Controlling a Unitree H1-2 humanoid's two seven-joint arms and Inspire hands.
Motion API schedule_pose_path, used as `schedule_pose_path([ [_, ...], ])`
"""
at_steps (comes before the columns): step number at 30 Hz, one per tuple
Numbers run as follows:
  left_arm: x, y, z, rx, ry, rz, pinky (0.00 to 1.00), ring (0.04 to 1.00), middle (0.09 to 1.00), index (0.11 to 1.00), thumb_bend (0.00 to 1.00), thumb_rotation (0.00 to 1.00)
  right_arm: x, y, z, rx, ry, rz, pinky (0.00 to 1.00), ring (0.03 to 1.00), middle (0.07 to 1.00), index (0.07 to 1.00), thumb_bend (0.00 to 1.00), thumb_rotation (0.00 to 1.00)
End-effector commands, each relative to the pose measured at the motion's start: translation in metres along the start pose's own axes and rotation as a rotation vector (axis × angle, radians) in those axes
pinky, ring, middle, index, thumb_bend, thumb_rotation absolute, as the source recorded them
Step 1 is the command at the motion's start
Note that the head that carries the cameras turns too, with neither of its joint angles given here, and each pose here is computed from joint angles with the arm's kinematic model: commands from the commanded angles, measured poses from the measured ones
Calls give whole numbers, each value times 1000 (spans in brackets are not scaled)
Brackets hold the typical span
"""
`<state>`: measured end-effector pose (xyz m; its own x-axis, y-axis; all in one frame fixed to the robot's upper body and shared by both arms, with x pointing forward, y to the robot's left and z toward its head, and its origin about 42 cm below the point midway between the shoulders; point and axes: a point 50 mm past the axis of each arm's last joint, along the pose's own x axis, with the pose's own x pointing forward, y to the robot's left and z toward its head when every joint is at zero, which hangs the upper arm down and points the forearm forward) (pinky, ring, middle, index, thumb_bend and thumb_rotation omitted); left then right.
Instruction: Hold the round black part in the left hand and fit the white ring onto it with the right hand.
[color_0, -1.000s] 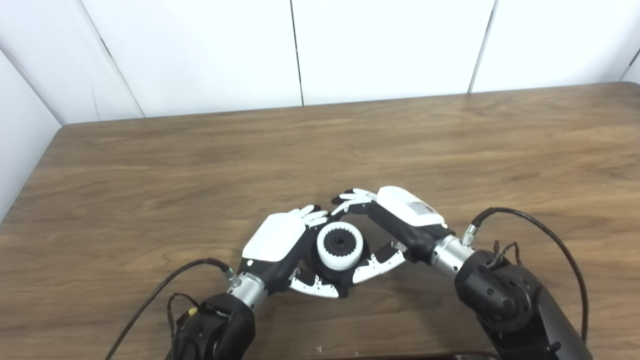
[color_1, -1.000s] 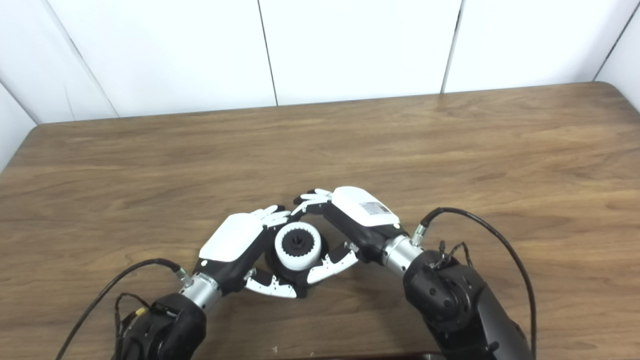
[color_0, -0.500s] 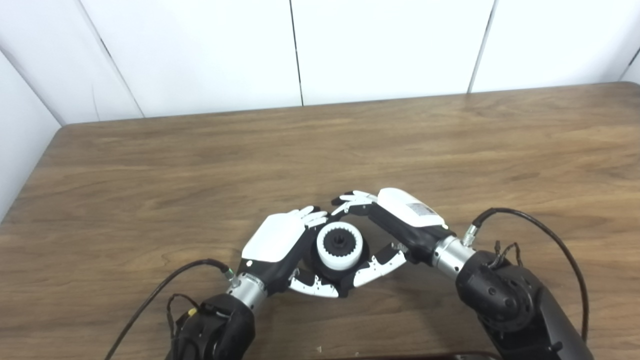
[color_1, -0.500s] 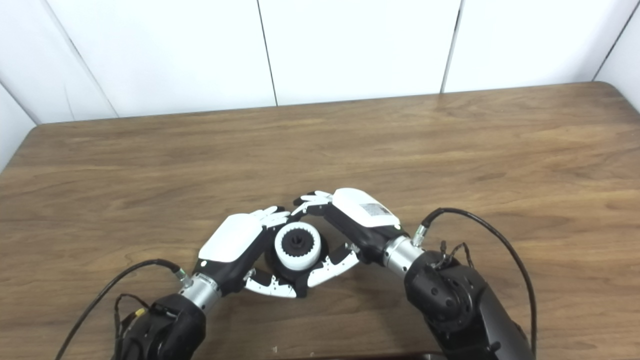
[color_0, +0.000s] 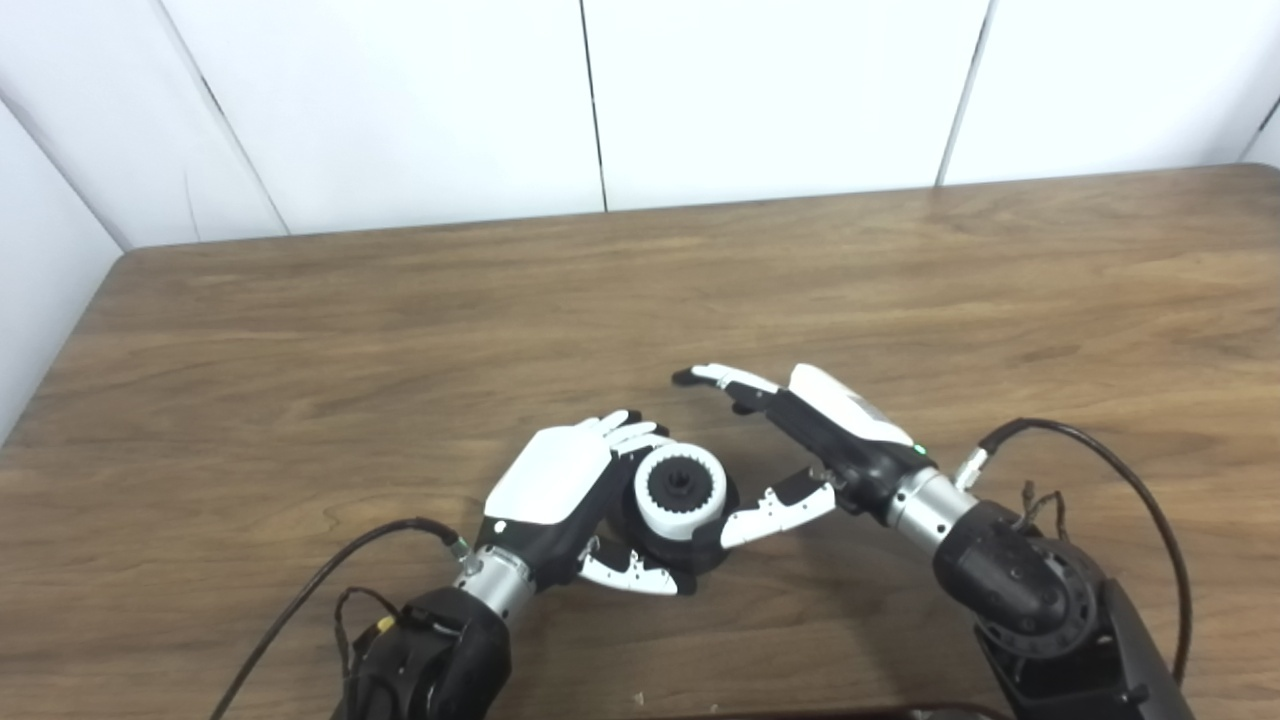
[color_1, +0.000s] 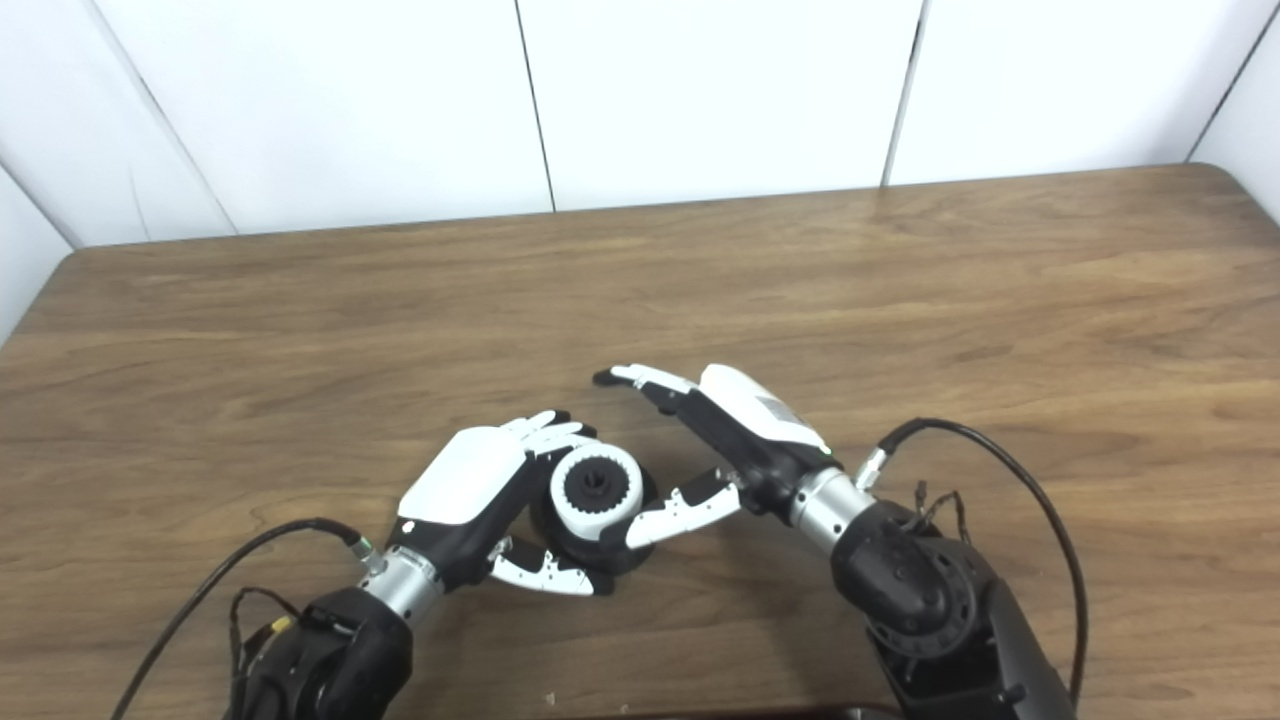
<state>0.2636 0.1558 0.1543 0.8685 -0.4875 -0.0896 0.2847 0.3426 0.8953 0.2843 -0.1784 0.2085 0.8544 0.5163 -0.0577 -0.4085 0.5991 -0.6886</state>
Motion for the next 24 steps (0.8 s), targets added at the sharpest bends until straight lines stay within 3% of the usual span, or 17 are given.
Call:
schedule_pose_path([
  [1,0,8,-2,46,11,23,929,948,885,760,860,345,0,-15,10,3,-55,-66,841,936,947,915,950,485],
  [15,-8,19,-12,33,55,22,931,947,888,819,905,352,-9,-26,1,31,-12,-109,836,934,938,886,978,500],
  [24,-19,33,-28,-125,93,39,857,930,895,895,944,345,-16,-28,-8,50,17,-136,837,930,929,860,988,509],
])
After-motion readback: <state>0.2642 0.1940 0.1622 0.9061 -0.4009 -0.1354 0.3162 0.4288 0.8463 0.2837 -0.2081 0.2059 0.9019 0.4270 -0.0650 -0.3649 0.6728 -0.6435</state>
